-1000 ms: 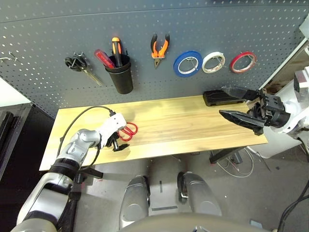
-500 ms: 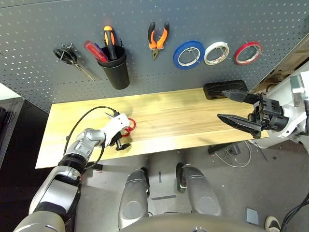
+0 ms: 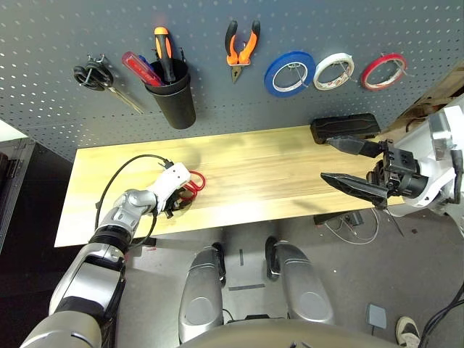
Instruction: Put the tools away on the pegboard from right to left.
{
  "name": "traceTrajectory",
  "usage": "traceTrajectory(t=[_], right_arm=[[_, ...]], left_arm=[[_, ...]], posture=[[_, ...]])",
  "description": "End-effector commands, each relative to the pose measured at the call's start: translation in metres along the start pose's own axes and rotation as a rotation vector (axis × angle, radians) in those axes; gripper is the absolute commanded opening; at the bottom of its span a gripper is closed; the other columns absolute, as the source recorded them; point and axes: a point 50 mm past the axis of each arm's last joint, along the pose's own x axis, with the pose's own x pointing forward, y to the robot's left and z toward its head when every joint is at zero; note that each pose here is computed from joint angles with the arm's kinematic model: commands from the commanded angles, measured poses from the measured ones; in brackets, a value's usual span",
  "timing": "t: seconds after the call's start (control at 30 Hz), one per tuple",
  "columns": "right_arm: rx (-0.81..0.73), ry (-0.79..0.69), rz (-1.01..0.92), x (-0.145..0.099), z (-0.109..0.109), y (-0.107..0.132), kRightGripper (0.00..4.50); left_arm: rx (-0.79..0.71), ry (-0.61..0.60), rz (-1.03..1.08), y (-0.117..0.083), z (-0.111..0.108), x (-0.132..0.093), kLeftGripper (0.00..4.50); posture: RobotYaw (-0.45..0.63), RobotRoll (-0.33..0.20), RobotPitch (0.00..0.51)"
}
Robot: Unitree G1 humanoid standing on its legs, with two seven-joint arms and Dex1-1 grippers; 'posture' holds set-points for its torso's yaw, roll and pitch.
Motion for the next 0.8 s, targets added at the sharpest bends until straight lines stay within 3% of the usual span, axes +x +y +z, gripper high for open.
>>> traceTrajectory(t=[0.03, 0.13, 0.33, 0.53, 0.63, 0.8], right_arm=[[-0.001, -0.004, 0.020, 0.003, 0.001, 0.002, 4.50], [-0.002, -0.007, 0.022, 0.005, 0.001, 0.002, 4.50], [0.004, -0.019, 0.027, 0.009, -0.002, 0.002, 4.50], [0.012, -0.029, 0.039, 0.013, -0.004, 0.003, 4.50], [0.013, -0.030, 0.042, 0.014, -0.004, 0.003, 4.50], [0.015, -0.030, 0.049, 0.015, -0.004, 0.002, 4.50]], left_arm=[[-0.129, 0.115, 0.012, -0.012, -0.022, 0.004, 0.05], [-0.290, 0.097, 0.075, -0.010, -0.019, 0.004, 0.05], [-0.825, -0.005, 0.172, -0.015, -0.005, 0.006, 0.05], [-1.152, -0.035, 0.266, -0.023, 0.008, 0.004, 0.05], [-1.208, -0.037, 0.291, -0.026, 0.012, 0.001, 0.05], [-1.197, -0.084, 0.305, -0.023, 0.027, -0.017, 1.69]], posture=[[-0.21, 0.000, 0.295], [-0.21, 0.000, 0.294], [-0.19, 0.000, 0.289], [-0.18, 0.000, 0.283], [-0.18, 0.000, 0.281], [-0.18, 0.000, 0.279]])
